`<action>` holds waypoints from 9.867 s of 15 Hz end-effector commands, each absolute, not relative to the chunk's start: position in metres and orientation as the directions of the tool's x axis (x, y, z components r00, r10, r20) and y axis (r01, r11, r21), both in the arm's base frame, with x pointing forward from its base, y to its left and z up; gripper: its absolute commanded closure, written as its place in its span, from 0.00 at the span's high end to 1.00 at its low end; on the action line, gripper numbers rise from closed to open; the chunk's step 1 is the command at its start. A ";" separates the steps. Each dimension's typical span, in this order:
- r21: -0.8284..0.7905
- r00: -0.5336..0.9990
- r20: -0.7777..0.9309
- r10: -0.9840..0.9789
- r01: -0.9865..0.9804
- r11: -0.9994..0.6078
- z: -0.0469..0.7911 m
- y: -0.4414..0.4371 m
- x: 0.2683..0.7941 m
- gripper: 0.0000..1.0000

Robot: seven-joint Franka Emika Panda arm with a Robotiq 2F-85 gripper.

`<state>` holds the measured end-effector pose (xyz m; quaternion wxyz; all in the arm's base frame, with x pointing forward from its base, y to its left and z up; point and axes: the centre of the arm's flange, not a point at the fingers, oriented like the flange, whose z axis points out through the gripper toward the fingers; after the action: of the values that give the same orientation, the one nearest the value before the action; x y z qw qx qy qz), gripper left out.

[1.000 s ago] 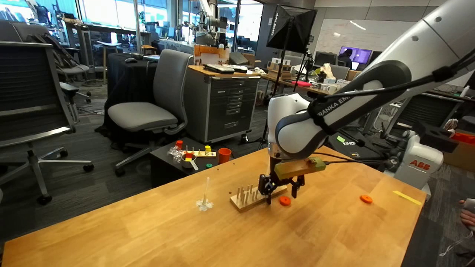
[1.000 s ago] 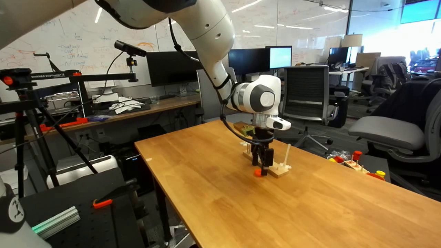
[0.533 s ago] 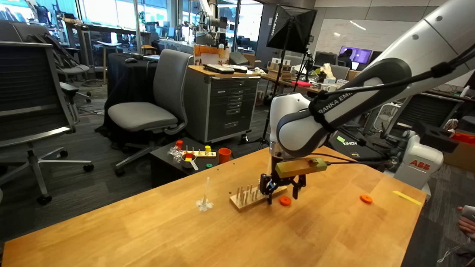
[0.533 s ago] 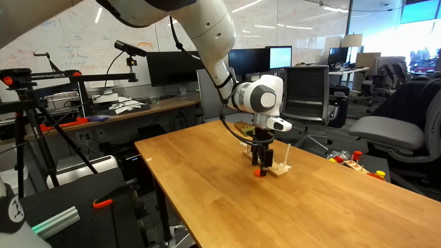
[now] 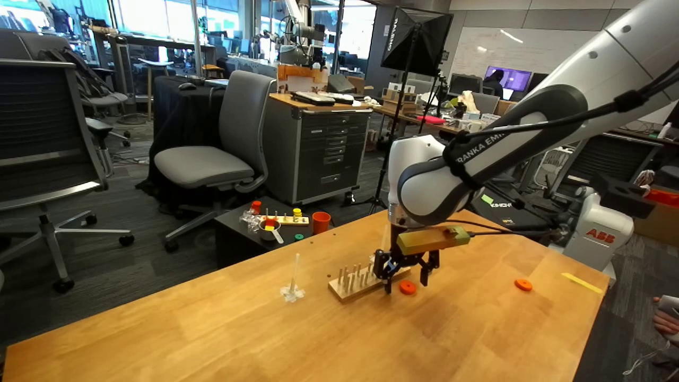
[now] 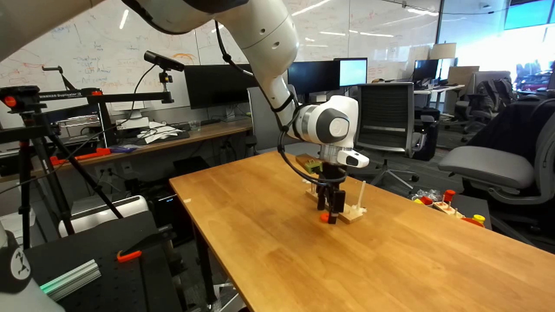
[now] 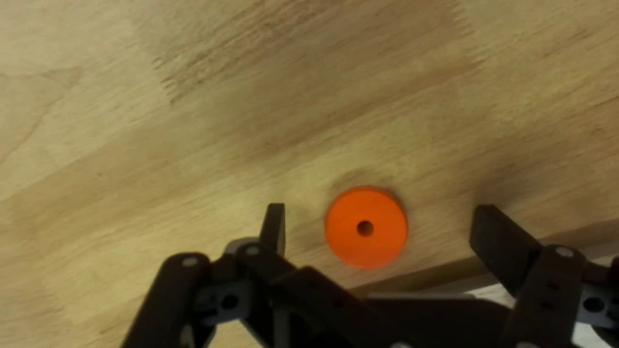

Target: Place the orange ring on the left side of the table on the wooden stand, stack the ring on the right on top of the other orange ring

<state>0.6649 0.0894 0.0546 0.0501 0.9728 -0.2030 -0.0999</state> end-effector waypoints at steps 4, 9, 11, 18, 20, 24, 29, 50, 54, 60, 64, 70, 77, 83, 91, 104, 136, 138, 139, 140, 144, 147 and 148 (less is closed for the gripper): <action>0.089 0.887 -0.197 -0.418 -0.409 -0.908 0.059 0.072 0.657 1.00; 0.064 0.886 -0.212 -0.413 -0.409 -0.910 0.059 0.062 0.654 0.75; 0.051 0.889 -0.215 -0.405 -0.404 -0.914 0.061 0.061 0.654 0.66; -0.007 0.898 -0.220 -0.382 -0.393 -0.919 0.072 0.059 0.653 0.17; -0.018 0.894 -0.230 -0.384 -0.399 -0.917 0.075 0.054 0.653 0.17; -0.034 0.892 -0.221 -0.394 -0.411 -0.911 0.093 0.045 0.654 0.17; -0.043 0.906 -0.171 -0.387 -0.399 -0.916 0.129 0.051 0.662 0.17; 0.011 0.896 -0.091 -0.435 -0.436 -0.900 0.113 0.090 0.720 0.17; 0.014 0.889 -0.094 -0.449 -0.449 -0.893 0.109 0.089 0.722 0.17; 0.026 0.877 -0.117 -0.465 -0.466 -0.885 0.097 0.084 0.720 0.17; 0.031 0.875 -0.130 -0.467 -0.467 -0.884 0.095 0.088 0.720 0.17; 0.028 0.866 -0.146 -0.479 -0.480 -0.877 0.094 0.081 0.718 0.17; 0.039 0.854 -0.154 -0.497 -0.497 -0.867 0.092 0.071 0.718 0.17; 0.045 0.847 -0.173 -0.503 -0.504 -0.863 0.082 0.070 0.715 0.68; 0.028 0.874 -0.071 -0.481 -0.480 -0.877 0.160 0.078 0.717 1.00; 0.230 0.718 -0.091 -0.690 -0.659 -0.716 0.202 -0.078 0.578 1.00; 0.219 0.408 -0.078 -0.910 -0.883 -0.415 0.079 -0.214 0.502 1.00; 0.186 0.391 -0.061 -0.918 -0.899 -0.395 0.077 -0.215 0.506 1.00; 0.167 0.386 -0.047 -0.921 -0.906 -0.388 0.076 -0.214 0.509 1.00; 0.148 0.383 -0.034 -0.923 -0.912 -0.383 0.074 -0.212 0.511 1.00; 0.103 0.385 -0.005 -0.923 -0.918 -0.384 0.059 -0.199 0.514 1.00; 0.116 0.380 -0.026 -0.925 -0.918 -0.380 0.044 -0.193 0.507 1.00; 0.114 0.377 -0.024 -0.926 -0.919 -0.377 0.042 -0.192 0.506 1.00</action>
<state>0.5085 -0.1951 0.0535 0.0488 0.8331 -0.5493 -0.0434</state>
